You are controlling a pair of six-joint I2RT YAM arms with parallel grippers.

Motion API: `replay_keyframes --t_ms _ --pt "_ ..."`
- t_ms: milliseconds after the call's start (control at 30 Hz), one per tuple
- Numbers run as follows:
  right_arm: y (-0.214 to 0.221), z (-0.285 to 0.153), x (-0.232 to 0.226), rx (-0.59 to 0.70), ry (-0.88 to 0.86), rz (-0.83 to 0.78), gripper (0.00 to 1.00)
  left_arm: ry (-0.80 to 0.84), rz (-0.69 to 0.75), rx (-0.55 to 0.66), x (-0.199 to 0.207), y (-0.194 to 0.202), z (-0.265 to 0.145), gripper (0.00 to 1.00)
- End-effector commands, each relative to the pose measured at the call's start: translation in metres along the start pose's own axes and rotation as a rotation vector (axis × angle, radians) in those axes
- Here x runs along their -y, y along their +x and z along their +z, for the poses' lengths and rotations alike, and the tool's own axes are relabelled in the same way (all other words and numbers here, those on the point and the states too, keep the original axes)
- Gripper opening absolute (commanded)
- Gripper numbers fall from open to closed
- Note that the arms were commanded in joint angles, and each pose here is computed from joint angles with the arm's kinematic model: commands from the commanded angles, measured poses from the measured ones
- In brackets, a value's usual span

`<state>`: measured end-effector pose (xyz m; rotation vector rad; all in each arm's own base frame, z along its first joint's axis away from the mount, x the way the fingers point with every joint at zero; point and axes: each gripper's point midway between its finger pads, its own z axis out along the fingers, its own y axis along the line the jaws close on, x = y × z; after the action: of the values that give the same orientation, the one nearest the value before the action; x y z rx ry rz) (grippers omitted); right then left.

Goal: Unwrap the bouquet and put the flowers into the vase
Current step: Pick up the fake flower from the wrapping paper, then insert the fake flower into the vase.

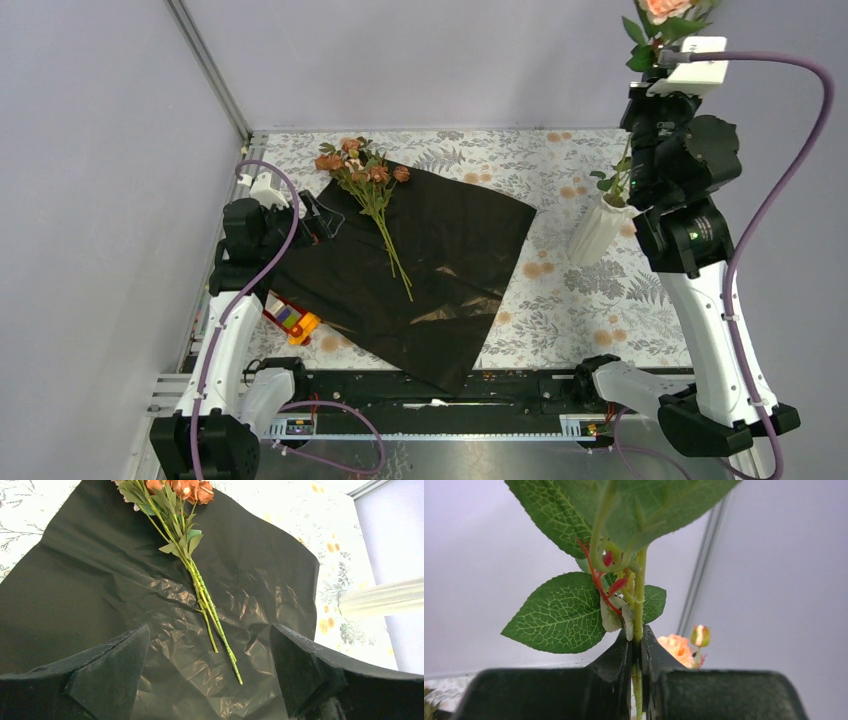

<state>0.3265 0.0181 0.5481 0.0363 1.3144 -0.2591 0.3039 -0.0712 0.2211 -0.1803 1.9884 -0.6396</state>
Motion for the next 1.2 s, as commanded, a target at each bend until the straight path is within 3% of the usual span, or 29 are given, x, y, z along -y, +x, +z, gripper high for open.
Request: replay_keyframes --t_ms 0,667,1167 --pt "-0.016 0.007 0.019 0.056 0.027 -0.010 0.00 -0.016 0.035 0.050 -0.003 -0.011 -0.001 0.97" --pt "0.104 0.024 0.015 -0.024 -0.041 0.056 0.00 -0.028 0.046 0.058 -0.006 -0.011 -0.004 0.97" --pt "0.188 0.014 0.015 -0.175 -0.010 0.033 0.00 -0.028 0.046 0.060 -0.006 -0.010 -0.004 0.97"
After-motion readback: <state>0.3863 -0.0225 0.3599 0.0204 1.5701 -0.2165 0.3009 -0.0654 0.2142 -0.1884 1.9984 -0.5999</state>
